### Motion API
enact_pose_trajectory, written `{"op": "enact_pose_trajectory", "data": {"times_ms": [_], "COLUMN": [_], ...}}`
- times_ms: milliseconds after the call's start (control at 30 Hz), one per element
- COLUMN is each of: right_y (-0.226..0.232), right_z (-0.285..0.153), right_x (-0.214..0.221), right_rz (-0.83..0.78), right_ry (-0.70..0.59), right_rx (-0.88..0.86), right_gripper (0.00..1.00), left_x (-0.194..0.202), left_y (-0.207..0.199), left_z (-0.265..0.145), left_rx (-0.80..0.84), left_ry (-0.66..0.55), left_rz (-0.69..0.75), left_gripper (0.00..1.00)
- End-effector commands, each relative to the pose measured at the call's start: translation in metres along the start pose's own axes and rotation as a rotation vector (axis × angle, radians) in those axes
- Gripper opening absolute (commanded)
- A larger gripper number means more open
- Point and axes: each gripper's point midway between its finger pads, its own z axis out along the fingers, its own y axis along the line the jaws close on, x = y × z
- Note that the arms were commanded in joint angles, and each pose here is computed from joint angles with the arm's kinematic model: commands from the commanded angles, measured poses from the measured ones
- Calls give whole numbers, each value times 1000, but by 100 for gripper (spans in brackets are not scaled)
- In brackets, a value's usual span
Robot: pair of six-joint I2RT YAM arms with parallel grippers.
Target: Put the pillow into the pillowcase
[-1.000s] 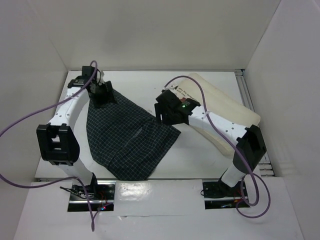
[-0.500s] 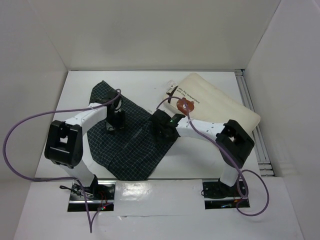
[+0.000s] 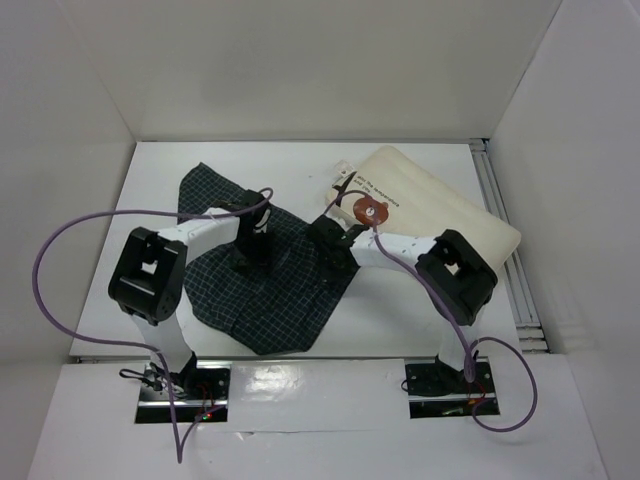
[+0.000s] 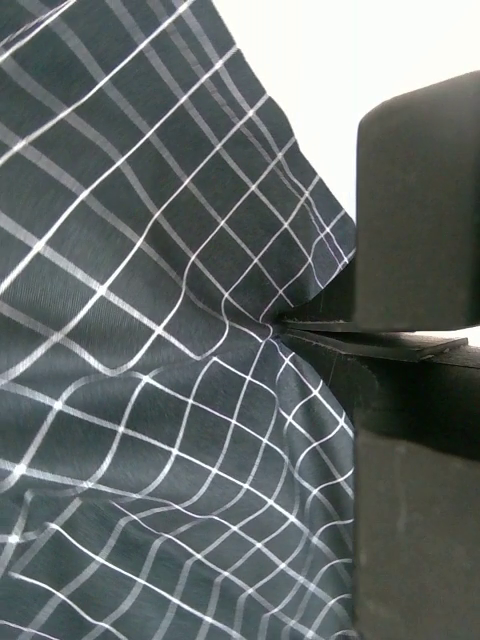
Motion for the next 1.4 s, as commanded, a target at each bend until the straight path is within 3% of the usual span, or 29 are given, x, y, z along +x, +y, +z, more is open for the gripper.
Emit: {"op": "enact_pose_trajectory", "data": {"times_ms": [0, 467, 633, 1000, 1033, 1067, 1367], "right_y": [-31, -45, -47, -46, -46, -46, -47], "right_z": [2, 5, 5, 3, 3, 3, 1], "right_x": [-13, -29, -27, -36, -36, -36, -38], "right_rz": [9, 13, 12, 23, 23, 23, 14], "right_ry": [-51, -64, -56, -72, -72, -72, -76], "right_rx": [105, 131, 136, 129, 129, 129, 137], "right_gripper": [0, 0, 0, 0, 0, 0, 0], "left_x": [-8, -32, -32, -38, -38, -38, -58], "left_y": [-9, -41, -41, -41, -41, -41, -47], "left_z": [2, 15, 15, 4, 4, 4, -32], "left_rx": [7, 20, -8, -9, -9, -9, 20], "left_ry": [2, -14, -10, -30, -30, -30, -100], "left_rz": [47, 98, 117, 126, 126, 126, 106], "left_gripper": [71, 64, 43, 22, 8, 0, 0]}}
